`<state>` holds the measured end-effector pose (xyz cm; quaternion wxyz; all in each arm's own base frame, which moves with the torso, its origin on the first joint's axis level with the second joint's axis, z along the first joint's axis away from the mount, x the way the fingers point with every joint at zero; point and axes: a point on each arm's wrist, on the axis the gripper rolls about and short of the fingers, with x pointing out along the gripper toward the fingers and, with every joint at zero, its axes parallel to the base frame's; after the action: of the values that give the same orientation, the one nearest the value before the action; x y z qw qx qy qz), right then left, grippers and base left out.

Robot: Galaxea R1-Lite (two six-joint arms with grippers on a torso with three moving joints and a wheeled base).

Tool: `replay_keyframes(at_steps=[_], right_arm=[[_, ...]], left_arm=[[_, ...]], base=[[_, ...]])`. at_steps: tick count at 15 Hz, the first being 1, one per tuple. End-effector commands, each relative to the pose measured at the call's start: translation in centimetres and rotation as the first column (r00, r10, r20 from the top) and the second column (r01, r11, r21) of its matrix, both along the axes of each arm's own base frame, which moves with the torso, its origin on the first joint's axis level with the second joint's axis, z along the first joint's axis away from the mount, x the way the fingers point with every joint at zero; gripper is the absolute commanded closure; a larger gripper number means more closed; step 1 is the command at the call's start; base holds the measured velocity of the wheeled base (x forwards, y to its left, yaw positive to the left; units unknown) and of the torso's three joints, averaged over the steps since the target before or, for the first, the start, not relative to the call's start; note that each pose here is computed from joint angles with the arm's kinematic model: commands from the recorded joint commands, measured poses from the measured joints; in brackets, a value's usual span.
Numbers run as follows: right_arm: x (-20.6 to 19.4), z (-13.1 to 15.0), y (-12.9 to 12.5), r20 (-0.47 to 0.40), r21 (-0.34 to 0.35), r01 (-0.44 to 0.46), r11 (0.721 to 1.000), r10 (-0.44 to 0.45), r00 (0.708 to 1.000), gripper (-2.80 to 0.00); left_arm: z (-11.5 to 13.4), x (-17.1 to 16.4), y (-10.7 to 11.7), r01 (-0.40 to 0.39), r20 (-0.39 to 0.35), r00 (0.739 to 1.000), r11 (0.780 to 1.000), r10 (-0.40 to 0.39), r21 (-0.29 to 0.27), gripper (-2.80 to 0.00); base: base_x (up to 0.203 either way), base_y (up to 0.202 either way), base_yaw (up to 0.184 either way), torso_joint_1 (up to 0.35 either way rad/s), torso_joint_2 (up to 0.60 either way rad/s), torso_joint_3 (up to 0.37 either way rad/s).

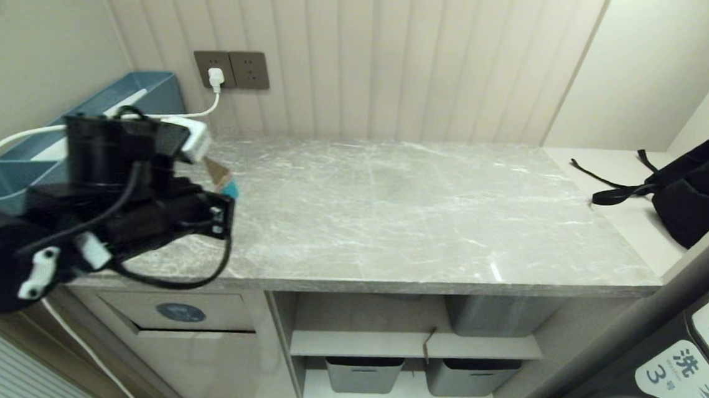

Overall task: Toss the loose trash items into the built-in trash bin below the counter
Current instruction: Put the garbage in the trash can

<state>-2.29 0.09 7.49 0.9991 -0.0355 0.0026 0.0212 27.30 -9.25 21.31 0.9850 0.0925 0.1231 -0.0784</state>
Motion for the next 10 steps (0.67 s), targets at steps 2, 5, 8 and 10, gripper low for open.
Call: replay_keyframes(at_steps=[2, 5, 8, 10], right_arm=[[0.0, 0.0, 0.0, 0.001, -0.001, -0.001, 1.000, 0.001, 1.000, 0.00], [0.0, 0.0, 0.0, 0.001, -0.001, -0.001, 1.000, 0.001, 1.000, 0.00], [0.0, 0.0, 0.0, 0.000, -0.001, -0.001, 1.000, 0.001, 1.000, 0.00], [0.0, 0.0, 0.0, 0.001, -0.001, -0.001, 1.000, 0.001, 1.000, 0.00]], left_arm=[[0.8, -8.1, 6.1, -0.106, 0.074, 0.991, 0.993, 0.109, -0.041, 0.00], [-2.8, -14.7, 10.0, -0.267, 0.042, 0.961, 0.959, 0.272, -0.096, 0.00], [-5.3, -17.8, 10.3, -0.294, 0.022, 0.954, 0.949, 0.298, -0.112, 0.00], [-6.1, -18.0, 10.2, -0.285, 0.006, 0.958, 0.956, 0.286, -0.070, 0.00]], base=[[0.000, 0.000, 0.000, 0.000, 0.00, 0.000], [0.000, 0.000, 0.000, 0.000, 0.00, 0.000], [0.000, 0.000, 0.000, 0.000, 0.00, 0.000], [0.000, 0.000, 0.000, 0.000, 0.00, 0.000]])
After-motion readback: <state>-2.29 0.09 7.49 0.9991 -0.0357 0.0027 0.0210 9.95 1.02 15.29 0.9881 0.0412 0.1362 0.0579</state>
